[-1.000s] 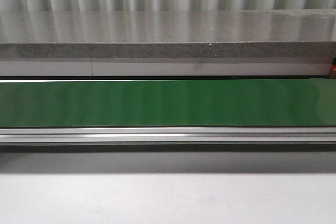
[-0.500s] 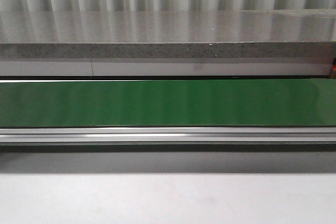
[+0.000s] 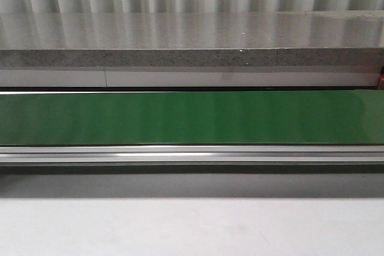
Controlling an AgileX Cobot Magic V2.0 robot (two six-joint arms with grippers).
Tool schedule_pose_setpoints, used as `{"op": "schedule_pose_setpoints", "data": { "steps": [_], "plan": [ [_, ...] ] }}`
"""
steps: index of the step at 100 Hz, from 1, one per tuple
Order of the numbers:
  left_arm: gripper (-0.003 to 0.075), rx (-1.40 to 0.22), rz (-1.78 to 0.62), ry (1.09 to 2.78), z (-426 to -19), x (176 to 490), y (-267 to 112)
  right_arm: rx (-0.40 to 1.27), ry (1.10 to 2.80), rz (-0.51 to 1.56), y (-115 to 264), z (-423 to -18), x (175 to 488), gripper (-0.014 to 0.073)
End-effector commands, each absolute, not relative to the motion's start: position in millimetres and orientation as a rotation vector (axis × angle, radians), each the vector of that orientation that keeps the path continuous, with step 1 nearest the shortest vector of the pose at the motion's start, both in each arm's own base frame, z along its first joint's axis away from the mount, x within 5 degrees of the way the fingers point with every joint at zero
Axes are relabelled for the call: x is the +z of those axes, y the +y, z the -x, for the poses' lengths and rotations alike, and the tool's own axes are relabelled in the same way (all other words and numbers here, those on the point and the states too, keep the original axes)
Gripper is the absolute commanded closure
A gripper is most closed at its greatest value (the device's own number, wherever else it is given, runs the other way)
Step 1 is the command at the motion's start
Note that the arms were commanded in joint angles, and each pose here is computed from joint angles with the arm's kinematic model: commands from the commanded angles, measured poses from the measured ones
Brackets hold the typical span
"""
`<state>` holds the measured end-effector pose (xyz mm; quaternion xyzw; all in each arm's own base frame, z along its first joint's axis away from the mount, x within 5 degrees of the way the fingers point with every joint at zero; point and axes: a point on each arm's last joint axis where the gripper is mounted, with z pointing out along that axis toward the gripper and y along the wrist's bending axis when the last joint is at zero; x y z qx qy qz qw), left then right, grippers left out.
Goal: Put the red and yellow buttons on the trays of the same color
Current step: 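Grasp the red button with the left gripper and carry it over the belt, then set the red button on the belt, move the left gripper to a yellow button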
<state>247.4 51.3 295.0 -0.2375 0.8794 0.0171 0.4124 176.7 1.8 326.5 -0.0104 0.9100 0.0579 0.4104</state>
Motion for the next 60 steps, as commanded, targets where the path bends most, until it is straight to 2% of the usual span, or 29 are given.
{"op": "schedule_pose_setpoints", "data": {
  "steps": [1, 23, 60],
  "plan": [
    [0.0740, 0.016, 0.466, 2.143, -254, 320, 36, 0.127, 2.202, 0.027, 1, -177, 340, 0.0662],
    [0.0740, -0.035, 0.341, 2.205, -273, 312, 7, 0.127, 2.202, 0.027, 1, -177, 340, 0.0662],
    [0.0739, -0.016, 0.336, 2.330, -297, 278, 4, 0.127, 2.202, 0.027, 1, -177, 340, 0.0662]
  ]
}}
